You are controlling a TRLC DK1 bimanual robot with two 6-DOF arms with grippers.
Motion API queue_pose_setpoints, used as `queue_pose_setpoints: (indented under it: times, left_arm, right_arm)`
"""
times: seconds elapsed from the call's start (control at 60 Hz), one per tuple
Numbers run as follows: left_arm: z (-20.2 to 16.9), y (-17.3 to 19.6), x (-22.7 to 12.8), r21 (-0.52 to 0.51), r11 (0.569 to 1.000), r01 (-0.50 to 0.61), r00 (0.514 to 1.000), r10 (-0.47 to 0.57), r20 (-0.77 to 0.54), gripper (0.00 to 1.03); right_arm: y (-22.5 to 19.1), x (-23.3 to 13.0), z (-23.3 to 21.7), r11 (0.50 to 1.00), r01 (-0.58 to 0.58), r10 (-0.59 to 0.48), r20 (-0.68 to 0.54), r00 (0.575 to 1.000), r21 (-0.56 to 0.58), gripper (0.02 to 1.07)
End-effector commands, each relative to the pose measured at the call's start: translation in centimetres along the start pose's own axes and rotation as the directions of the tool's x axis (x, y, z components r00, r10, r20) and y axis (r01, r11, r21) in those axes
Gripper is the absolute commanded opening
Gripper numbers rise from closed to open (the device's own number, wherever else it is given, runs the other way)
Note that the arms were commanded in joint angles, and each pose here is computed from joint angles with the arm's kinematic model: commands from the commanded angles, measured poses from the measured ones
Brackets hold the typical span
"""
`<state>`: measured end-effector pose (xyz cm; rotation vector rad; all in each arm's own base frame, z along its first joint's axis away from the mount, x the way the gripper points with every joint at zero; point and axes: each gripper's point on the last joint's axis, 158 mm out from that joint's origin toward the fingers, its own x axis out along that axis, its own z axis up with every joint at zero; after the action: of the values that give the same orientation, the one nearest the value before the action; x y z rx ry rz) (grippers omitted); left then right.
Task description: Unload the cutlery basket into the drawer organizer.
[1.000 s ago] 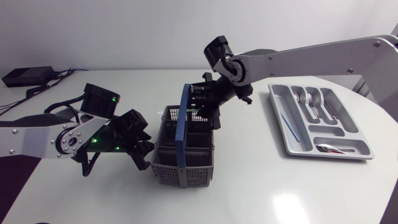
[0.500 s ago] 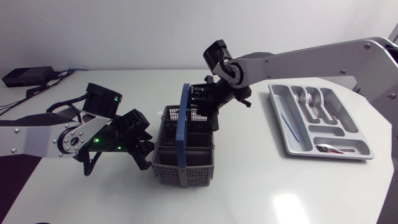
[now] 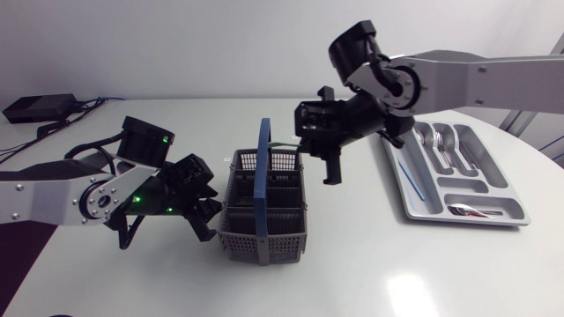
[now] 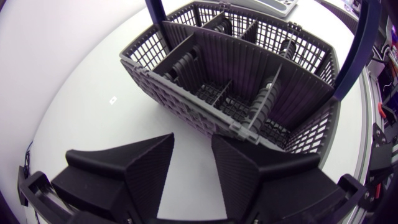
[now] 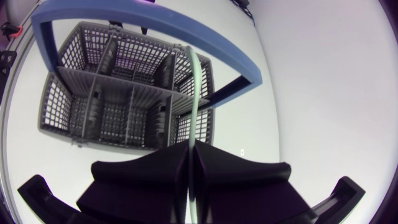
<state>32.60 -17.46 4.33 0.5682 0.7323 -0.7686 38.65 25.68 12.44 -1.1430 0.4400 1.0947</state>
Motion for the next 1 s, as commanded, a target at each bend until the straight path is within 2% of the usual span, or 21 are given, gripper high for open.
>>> queue_pose_setpoints:
  times: [0.0,0.217,0.4,0.6,0.767,0.983]
  left_arm:
    - [0.9,0.0,-0.6,0.009,1.000,-0.008,1.000,0.008,0.024,0.46]
    - [1.4,-0.1,-1.3,0.006,1.000,-0.014,0.999,0.014,0.041,0.46]
    - [1.7,0.1,-1.8,0.005,1.000,-0.019,0.999,0.019,0.045,0.46]
    - [1.7,0.1,-2.2,0.003,1.000,-0.021,0.999,0.021,0.048,0.46]
    - [1.8,0.2,-2.5,0.000,1.000,-0.029,0.999,0.029,0.045,0.46]
    - [1.8,0.0,-2.6,0.012,0.999,-0.045,0.998,0.045,0.033,0.46]
  right_arm:
    - [1.6,-1.5,-3.0,0.999,-0.021,0.022,-0.026,0.999,0.048,0.08]
    - [3.7,-5.5,-8.5,0.991,-0.031,0.036,-0.042,0.998,0.127,0.08]
    - [5.3,-8.8,-16.3,0.976,-0.021,0.040,-0.083,0.996,0.219,0.08]
    - [6.9,-12.2,-24.5,0.964,-0.004,0.043,-0.139,0.989,0.266,0.08]
    - [8.8,-13.1,-31.8,0.948,-0.039,0.100,-0.178,0.979,0.316,0.08]
    - [9.4,-13.5,-37.6,0.939,-0.051,0.135,-0.228,0.964,0.341,0.08]
